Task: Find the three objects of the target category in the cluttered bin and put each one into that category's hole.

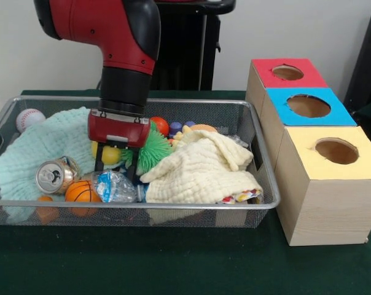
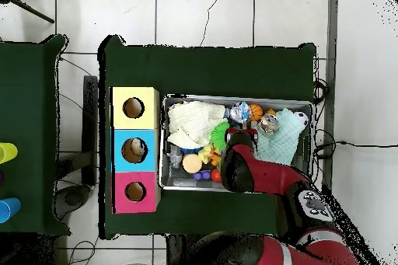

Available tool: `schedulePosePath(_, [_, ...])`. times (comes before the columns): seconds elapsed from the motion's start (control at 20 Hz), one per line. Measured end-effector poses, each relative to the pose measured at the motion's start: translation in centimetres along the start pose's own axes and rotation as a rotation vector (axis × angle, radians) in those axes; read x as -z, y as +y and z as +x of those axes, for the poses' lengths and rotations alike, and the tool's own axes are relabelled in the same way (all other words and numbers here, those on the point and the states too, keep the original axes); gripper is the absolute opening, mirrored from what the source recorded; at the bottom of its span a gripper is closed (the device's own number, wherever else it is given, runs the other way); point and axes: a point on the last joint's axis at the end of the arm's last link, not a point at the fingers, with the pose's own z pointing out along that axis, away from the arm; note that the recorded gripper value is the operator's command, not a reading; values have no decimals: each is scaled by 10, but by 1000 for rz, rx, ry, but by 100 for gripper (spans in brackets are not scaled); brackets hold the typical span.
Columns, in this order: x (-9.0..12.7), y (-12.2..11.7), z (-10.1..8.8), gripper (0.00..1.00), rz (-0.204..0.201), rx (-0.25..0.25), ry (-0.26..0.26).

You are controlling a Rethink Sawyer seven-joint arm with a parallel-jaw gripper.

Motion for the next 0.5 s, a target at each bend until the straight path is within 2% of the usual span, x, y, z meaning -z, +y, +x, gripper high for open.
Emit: schedulePosePath(0.5, [4, -2, -2, 100, -17, 16, -17])
